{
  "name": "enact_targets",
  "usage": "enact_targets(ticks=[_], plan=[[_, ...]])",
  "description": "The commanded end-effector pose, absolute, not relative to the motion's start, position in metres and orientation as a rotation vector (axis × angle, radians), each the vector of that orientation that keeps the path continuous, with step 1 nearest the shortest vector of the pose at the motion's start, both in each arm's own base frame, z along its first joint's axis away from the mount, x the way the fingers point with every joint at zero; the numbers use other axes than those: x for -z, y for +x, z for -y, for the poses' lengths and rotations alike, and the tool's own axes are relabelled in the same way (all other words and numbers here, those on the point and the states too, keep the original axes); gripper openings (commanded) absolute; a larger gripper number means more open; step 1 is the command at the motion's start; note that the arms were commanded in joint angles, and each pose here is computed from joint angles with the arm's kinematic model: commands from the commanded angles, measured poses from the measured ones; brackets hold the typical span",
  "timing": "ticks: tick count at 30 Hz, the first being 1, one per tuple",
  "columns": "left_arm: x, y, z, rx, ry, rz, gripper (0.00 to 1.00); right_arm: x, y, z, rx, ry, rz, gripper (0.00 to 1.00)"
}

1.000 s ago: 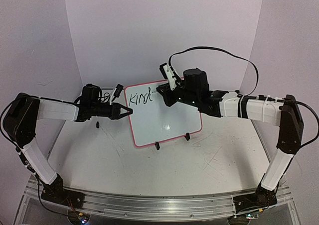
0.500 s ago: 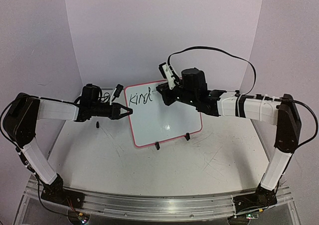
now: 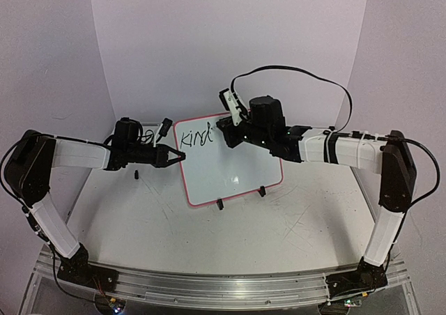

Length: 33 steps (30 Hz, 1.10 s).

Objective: Write a sentence on the whiteboard

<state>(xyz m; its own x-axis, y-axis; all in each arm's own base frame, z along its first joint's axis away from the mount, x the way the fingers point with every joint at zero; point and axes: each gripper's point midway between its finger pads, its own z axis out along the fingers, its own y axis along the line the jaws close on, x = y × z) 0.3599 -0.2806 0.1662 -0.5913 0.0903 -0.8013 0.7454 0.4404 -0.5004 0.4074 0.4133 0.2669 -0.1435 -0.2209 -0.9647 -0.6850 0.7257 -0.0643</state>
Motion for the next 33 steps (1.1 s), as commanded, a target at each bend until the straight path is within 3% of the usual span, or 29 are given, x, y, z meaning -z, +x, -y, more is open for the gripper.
enact_targets(ticks=[1, 20, 33], plan=[[-0.153, 0.400, 0.256, 0.868, 0.634, -2.008, 0.00, -0.282, 0.412, -0.410, -0.470, -0.681, -1.686, 0.00], [-0.154, 0.401, 0.257, 0.871, 0.637, -2.010, 0.00, -0.251, 0.392, -0.402, -0.512, -0.691, -1.767, 0.00], [-0.153, 0.401, 0.257, 0.873, 0.640, -2.015, 0.00, -0.259, 0.399, -0.402, -0.488, -0.659, -1.748, 0.00]])
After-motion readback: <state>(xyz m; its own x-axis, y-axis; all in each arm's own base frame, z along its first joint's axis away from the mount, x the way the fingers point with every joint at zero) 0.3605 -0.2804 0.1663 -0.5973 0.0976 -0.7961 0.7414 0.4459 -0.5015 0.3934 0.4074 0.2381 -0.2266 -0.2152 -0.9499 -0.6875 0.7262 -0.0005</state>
